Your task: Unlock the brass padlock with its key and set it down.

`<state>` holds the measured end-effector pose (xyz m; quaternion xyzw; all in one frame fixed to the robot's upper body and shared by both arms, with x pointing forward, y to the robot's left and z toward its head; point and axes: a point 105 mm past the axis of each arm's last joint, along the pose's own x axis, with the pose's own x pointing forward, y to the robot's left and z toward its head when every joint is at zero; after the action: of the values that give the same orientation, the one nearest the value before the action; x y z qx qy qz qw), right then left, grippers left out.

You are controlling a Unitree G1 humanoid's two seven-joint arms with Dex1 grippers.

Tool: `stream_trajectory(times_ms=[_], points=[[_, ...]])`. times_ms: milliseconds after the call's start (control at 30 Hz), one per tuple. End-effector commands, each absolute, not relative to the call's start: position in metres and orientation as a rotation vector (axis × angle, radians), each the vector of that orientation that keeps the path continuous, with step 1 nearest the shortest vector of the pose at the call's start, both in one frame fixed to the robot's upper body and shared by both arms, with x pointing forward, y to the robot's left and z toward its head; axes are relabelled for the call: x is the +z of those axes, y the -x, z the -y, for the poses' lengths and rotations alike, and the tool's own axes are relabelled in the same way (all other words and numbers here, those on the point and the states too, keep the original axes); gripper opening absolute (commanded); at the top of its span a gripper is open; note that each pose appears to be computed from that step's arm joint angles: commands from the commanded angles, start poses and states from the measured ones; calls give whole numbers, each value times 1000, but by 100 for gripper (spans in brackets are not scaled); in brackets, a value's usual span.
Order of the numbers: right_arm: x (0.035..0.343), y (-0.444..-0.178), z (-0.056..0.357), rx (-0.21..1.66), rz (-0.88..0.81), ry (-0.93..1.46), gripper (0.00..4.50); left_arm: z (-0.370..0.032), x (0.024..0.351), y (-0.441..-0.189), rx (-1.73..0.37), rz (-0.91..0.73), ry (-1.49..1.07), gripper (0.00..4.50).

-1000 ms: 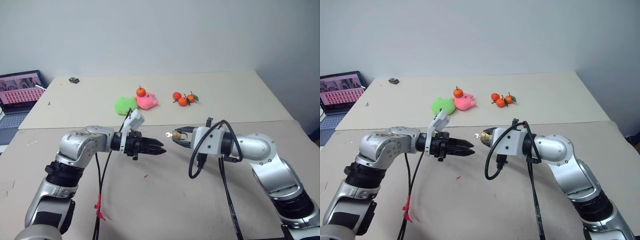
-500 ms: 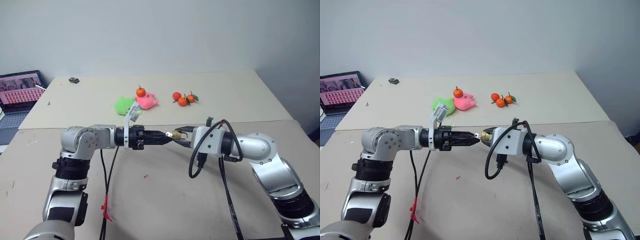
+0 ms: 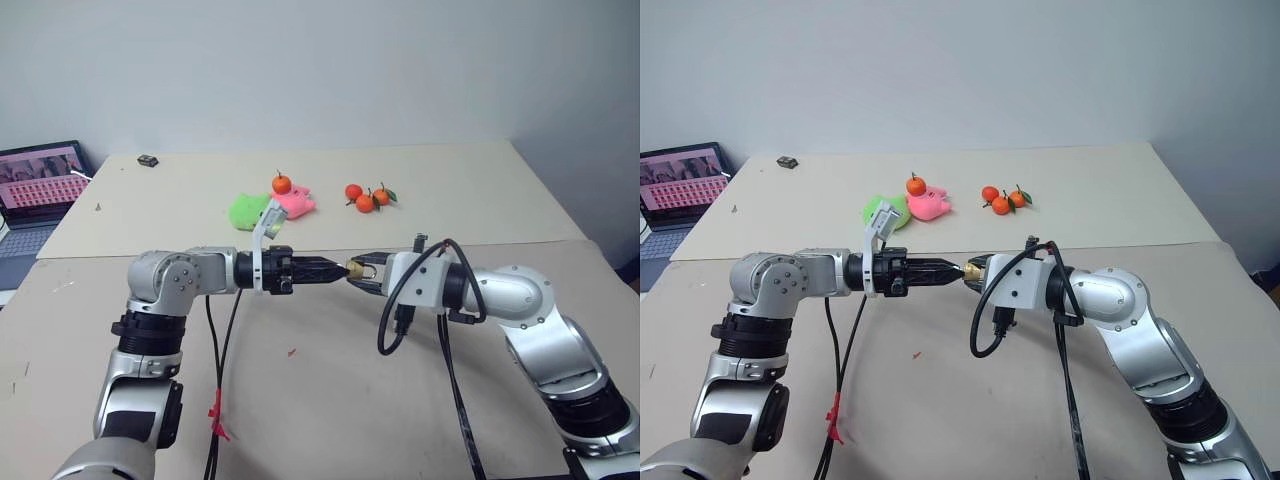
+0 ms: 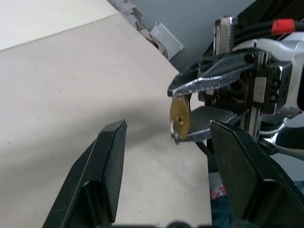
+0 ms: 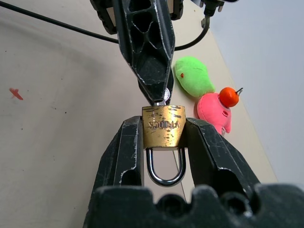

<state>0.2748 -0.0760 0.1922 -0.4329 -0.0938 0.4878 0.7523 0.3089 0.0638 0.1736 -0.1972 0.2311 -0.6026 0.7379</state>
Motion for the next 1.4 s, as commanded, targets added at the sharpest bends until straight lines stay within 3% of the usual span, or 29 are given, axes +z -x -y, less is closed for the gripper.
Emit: stream_trajectory(times_ms=[33, 167, 267, 467, 967, 1100, 1233, 1333, 1400], points=[[206, -269, 74, 1055, 264, 957, 91, -65, 190, -315, -1327, -433, 434, 293], [207, -269, 74, 1054, 266, 956, 91, -65, 186, -313, -1330, -445, 423, 293], [207, -269, 73, 1053, 267, 955, 91, -64, 186, -313, -1327, -446, 429, 225], [207, -269, 73, 1052, 266, 953, 91, -65, 186, -312, -1337, -456, 425, 4], [207, -270, 73, 1050, 265, 951, 91, -66, 183, -310, -1352, -478, 399, 4], [207, -269, 73, 1051, 265, 951, 91, -66, 183, -310, -1352, -475, 402, 98], [207, -269, 73, 1052, 265, 951, 91, -65, 182, -308, -1352, -485, 416, 244], [207, -269, 74, 1052, 264, 950, 91, -65, 182, -308, -1354, -488, 423, 244], [207, -269, 74, 1052, 263, 950, 91, -66, 183, -308, -1355, -487, 433, 189]])
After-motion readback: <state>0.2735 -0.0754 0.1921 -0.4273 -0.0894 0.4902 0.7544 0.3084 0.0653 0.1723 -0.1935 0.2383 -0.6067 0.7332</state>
